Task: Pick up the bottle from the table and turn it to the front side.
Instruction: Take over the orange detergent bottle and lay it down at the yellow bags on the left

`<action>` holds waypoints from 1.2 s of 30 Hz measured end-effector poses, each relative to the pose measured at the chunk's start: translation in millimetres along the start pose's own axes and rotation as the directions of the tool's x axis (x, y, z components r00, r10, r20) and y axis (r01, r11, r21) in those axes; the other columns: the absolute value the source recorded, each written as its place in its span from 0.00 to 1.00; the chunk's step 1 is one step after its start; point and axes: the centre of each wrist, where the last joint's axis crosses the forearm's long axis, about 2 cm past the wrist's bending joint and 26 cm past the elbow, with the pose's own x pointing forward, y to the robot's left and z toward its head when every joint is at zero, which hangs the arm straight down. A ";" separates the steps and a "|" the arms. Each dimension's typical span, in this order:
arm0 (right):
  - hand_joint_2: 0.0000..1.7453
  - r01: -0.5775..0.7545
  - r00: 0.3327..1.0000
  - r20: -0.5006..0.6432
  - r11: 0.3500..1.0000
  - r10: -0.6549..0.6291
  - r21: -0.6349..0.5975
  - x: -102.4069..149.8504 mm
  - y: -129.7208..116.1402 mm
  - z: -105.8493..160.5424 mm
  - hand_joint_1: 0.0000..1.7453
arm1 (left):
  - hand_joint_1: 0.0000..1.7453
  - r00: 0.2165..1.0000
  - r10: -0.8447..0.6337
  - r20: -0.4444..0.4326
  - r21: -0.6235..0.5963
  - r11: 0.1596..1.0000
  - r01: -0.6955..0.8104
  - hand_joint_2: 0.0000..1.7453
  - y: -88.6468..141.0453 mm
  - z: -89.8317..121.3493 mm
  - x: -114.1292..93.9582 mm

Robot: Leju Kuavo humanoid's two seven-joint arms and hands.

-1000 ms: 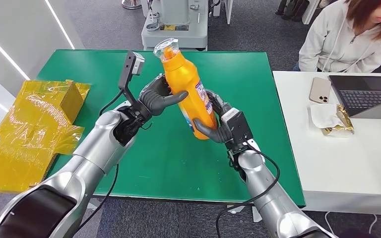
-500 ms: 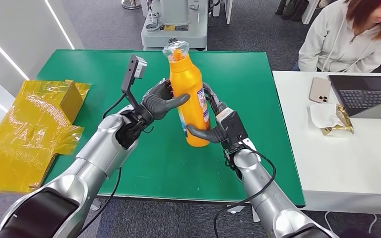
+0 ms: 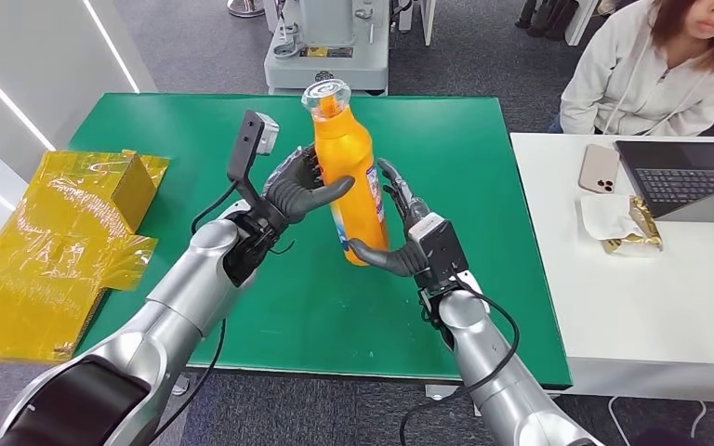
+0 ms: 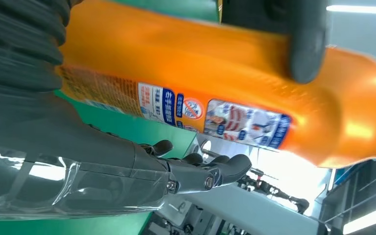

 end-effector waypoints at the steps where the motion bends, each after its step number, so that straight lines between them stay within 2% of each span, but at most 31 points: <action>1: 1.00 0.003 1.000 0.006 1.000 -0.003 0.001 1.2 1.2 1.6 0.00 | 1.00 0.999 -0.043 0.005 0.019 0.999 0.043 1.00 1.6 0.7 -0.3; 5: 1.00 0.009 0.999 0.038 1.000 -0.010 0.008 7.0 6.3 6.9 0.00 | 1.00 0.970 -0.243 0.012 0.091 0.966 0.241 1.00 10.5 4.3 -0.5; 13: 1.00 0.008 0.996 0.092 1.000 -0.010 0.024 18.1 11.2 9.0 0.00 | 1.00 0.908 -0.418 -0.004 0.152 0.898 0.414 1.00 21.9 9.7 0.2; 16: 1.00 0.013 0.994 0.111 0.999 -0.017 0.034 22.1 13.4 9.4 0.00 | 1.00 0.859 -0.511 -0.012 0.176 0.845 0.505 1.00 26.4 11.9 0.8; 24: 1.00 0.011 0.983 0.183 0.996 -0.026 0.085 41.4 21.5 13.3 0.00 | 1.00 0.632 -0.772 -0.063 0.180 0.614 0.769 1.00 52.4 21.5 12.2; 31: 1.00 -0.011 0.971 0.239 0.994 -0.016 0.110 56.5 23.8 17.6 0.00 | 1.00 0.318 -0.938 -0.136 0.185 0.291 0.939 1.00 79.9 20.9 47.4; 34: 1.00 -0.014 0.967 0.255 0.994 -0.013 0.107 60.9 23.0 20.8 0.00 | 1.00 0.156 -0.975 -0.156 0.179 0.127 0.976 1.00 87.0 20.0 60.5; 36: 1.00 -0.017 0.965 0.260 0.994 -0.011 0.104 62.8 22.4 23.0 0.00 | 1.00 0.094 -0.982 -0.163 0.177 0.064 0.982 1.00 90.8 19.8 67.1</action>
